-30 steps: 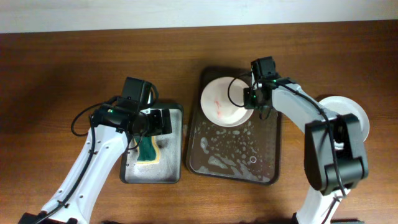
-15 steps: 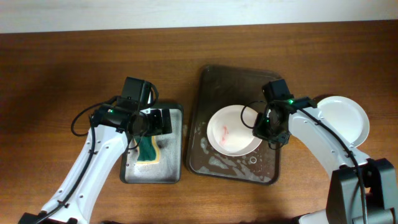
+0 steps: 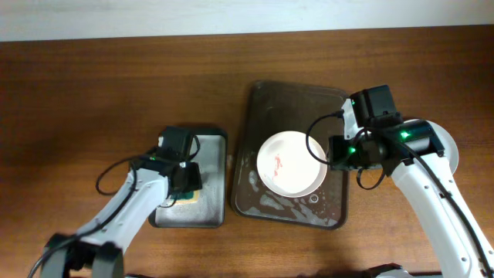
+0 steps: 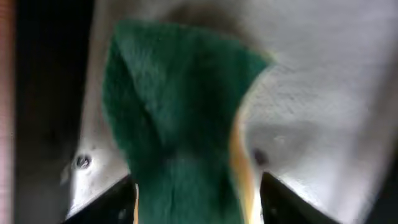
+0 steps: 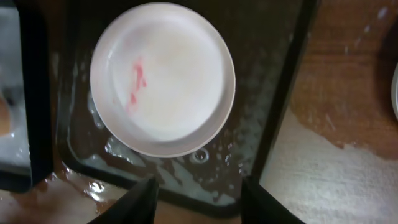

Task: Clean dirty plates on tray and stack at the side
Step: 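Pick up the sponge from the soapy tray with left gripper, then scrub the pink-stained plate with the sponge while right gripper holds it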

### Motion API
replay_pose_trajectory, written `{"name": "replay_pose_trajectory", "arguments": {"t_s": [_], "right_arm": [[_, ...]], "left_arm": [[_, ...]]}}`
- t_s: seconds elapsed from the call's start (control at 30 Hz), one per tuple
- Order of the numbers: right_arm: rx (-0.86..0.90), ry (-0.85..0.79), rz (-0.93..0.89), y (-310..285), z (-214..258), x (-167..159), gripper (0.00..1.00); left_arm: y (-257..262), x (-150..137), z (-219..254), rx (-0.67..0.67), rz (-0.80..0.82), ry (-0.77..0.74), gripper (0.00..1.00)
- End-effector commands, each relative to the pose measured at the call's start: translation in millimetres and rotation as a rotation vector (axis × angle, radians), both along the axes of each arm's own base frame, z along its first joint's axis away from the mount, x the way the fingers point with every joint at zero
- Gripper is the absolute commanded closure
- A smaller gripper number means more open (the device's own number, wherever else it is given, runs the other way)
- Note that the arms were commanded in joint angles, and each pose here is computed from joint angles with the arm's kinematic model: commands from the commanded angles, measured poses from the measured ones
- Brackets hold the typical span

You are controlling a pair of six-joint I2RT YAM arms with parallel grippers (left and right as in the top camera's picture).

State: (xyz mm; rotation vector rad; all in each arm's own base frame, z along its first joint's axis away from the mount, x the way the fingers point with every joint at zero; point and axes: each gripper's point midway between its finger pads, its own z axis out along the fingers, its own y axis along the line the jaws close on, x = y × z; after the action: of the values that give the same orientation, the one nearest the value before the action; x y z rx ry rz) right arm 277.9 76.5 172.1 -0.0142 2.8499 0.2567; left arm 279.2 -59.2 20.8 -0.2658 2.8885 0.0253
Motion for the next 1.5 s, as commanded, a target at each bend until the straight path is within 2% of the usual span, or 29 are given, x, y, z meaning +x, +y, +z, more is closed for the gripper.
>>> {"name": "replay_pose_trajectory", "arguments": {"t_s": [0.0, 0.03, 0.07, 0.17, 0.27, 0.3, 0.47, 0.57, 0.6, 0.67, 0.73, 0.77, 0.83, 0.87, 1.1, 1.23, 1.33, 1.4, 1.43, 1.47], "right_arm": [[0.003, -0.011, 0.018, 2, 4, 0, 0.56], [0.003, -0.013, 0.018, 2, 5, 0, 0.56], [0.004, -0.014, 0.017, 2, 5, 1, 0.56], [0.003, -0.013, 0.017, 2, 3, 2, 0.56], [-0.015, 0.02, 0.012, 2, -15, 13, 0.55], [-0.02, 0.044, 0.012, 3, -24, 17, 0.52], [-0.063, 0.259, 0.02, 6, -105, 30, 0.52], [-0.068, 0.338, -0.035, -11, -147, 40, 0.53], [-0.049, 0.348, -0.059, -21, -155, 44, 0.56], [0.14, 0.335, 0.07, -4, -157, 48, 0.69], [0.153, 0.349, 0.061, -5, -164, 48, 0.73], [0.155, 0.359, 0.063, -4, -168, 47, 0.79], [0.155, 0.374, 0.044, -4, -174, 47, 0.92], [0.154, 0.368, 0.044, -4, -174, 49, 0.96], [0.142, 0.382, -0.008, -7, -175, 48, 0.96], [0.142, 0.394, -0.009, -7, -175, 45, 0.96], [0.141, 0.403, -0.01, -7, -174, 43, 0.96], [0.141, 0.406, -0.01, -7, -174, 42, 0.96], [0.141, 0.406, -0.01, -7, -174, 43, 0.96], [0.141, 0.405, -0.01, -7, -174, 43, 0.96]], "left_arm": [[0, -8, -32, -0.022, 0.049, 0.035, 0.64], [-5, -11, -44, -0.047, 0.043, 0.056, 0.87], [-5, -14, -48, -0.047, 0.043, 0.075, 1.0], [-10, -9, -42, -0.059, 0.003, 0.072, 1.0], [-22, 12, -3, -0.084, -0.08, 0.055, 1.0], [-27, 20, 13, -0.096, -0.122, 0.044, 1.0], [-44, 50, 82, -0.14, -0.196, -0.008, 1.0], [-77, 57, 108, -0.296, -0.306, -0.051, 1.0], [-87, 57, 111, -0.322, -0.344, -0.062, 1.0], [-109, 58, 115, -0.332, -0.405, -0.096, 1.0], [-134, 64, 120, -0.322, -0.472, -0.166, 1.0], [-144, 68, 121, -0.315, -0.498, -0.194, 1.0], [-169, 71, 115, -0.327, -0.513, -0.217, 1.0], [-181, 70, 105, -0.344, -0.496, -0.199, 1.0], [-275, 38, 11, -0.558, -0.491, 0.036, 1.0], [-298, 28, -26, -0.662, -0.481, 0.123, 1.0], [-258, 19, -67, -0.477, -0.382, 0.22, 1.0], [-182, 24, -80, -0.132, -0.256, 0.257, 1.0], [-158, 30, -72, -0.02, -0.223, 0.265, 1.0], [-148, 36, -66, 0.034, -0.211, 0.257, 1.0]]}}
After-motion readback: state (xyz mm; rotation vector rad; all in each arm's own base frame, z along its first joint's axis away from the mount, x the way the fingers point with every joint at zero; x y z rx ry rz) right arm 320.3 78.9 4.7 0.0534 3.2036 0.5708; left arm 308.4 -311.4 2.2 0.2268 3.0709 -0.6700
